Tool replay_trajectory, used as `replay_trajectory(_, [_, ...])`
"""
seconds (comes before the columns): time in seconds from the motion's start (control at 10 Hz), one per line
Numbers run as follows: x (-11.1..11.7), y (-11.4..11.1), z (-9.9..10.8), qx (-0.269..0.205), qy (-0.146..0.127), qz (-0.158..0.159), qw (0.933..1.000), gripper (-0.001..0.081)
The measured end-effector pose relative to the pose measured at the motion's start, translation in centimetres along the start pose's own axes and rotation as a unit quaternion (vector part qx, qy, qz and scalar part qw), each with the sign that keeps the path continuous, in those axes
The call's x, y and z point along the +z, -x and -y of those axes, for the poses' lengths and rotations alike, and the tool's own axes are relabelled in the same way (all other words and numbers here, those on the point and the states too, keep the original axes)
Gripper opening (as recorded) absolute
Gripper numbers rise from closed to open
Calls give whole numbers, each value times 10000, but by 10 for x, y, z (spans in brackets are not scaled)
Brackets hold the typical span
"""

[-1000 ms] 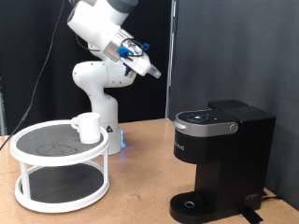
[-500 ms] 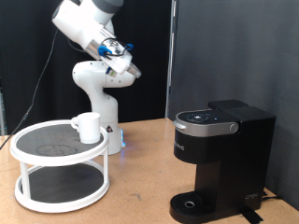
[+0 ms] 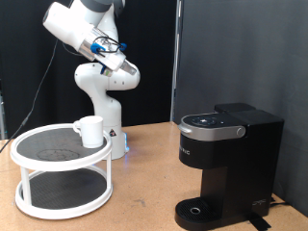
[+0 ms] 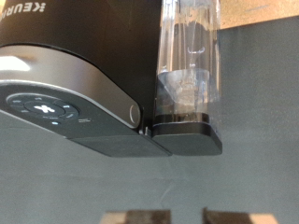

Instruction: Make a cup of coffee with the keurig machine

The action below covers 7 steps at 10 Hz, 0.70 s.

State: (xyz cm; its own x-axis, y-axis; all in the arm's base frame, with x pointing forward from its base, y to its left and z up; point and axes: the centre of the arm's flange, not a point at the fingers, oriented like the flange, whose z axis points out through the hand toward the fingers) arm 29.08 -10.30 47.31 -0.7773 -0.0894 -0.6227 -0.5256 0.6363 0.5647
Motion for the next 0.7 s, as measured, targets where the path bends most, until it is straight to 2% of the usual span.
replay_trajectory(0.2, [-25, -11, 6, 163, 86, 134, 9997, 0])
replay_trajectory(0.7, [-92, -50, 16, 262, 80, -133, 9995, 0])
